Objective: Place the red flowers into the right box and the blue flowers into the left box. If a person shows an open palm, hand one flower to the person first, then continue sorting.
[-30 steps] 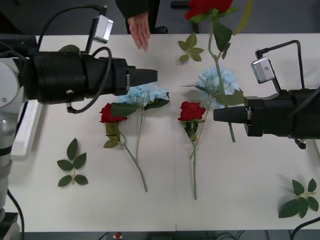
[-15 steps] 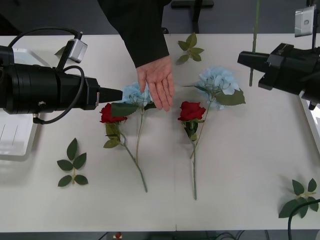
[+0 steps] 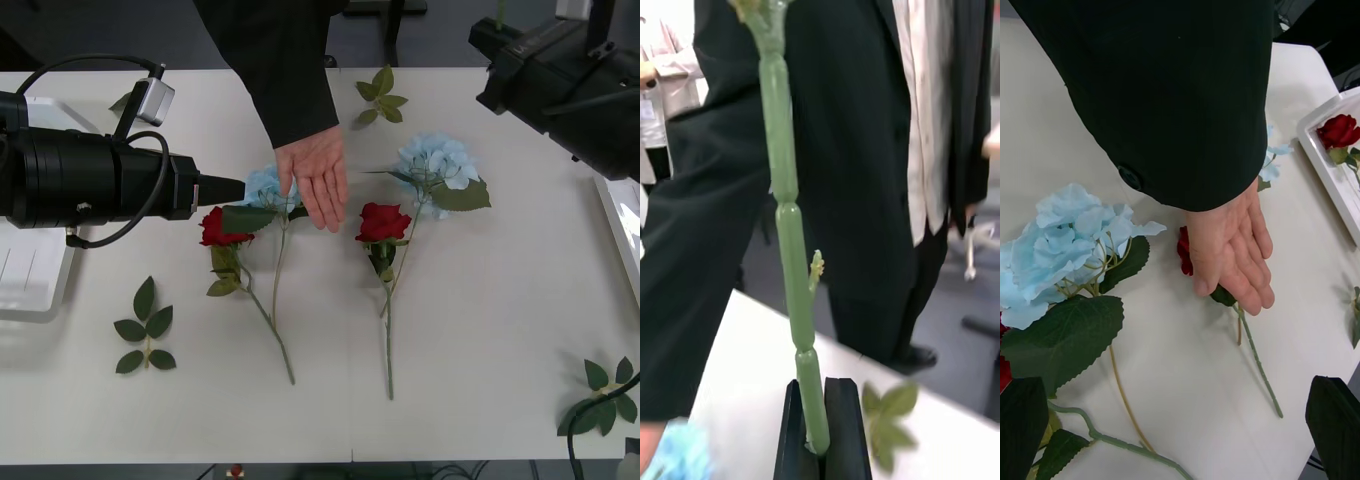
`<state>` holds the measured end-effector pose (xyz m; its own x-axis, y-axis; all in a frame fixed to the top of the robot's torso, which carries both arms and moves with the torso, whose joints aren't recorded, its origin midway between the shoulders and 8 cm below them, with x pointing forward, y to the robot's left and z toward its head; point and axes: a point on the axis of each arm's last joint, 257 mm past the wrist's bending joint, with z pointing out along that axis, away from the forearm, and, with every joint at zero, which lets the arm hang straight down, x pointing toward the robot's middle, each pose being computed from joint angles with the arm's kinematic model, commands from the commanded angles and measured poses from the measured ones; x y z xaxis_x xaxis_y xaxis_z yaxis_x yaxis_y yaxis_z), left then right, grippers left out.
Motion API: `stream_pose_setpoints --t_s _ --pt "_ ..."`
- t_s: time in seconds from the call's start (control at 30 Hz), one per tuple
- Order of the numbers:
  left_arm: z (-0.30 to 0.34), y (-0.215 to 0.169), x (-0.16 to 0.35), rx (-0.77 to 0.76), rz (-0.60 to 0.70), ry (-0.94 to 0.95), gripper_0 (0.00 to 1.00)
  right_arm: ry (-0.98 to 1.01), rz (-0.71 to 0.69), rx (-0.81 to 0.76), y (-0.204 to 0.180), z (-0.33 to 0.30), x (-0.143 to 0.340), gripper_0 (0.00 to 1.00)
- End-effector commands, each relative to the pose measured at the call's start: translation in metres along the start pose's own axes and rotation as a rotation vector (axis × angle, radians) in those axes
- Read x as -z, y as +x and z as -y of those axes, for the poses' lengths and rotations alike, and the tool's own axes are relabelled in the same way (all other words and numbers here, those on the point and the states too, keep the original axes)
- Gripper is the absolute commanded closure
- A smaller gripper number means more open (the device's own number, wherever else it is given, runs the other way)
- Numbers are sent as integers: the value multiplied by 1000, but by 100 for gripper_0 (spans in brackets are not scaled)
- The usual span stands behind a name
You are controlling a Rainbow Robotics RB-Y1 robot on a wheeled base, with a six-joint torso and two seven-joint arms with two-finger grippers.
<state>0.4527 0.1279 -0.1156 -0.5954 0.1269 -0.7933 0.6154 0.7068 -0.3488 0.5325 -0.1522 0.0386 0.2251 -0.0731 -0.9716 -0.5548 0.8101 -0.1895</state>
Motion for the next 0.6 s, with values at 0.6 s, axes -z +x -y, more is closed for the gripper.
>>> stream_pose_setpoints --t_s 0.6 --pt "5 -11 3 10 33 0 0 38 139 116 -38 -12 -53 100"
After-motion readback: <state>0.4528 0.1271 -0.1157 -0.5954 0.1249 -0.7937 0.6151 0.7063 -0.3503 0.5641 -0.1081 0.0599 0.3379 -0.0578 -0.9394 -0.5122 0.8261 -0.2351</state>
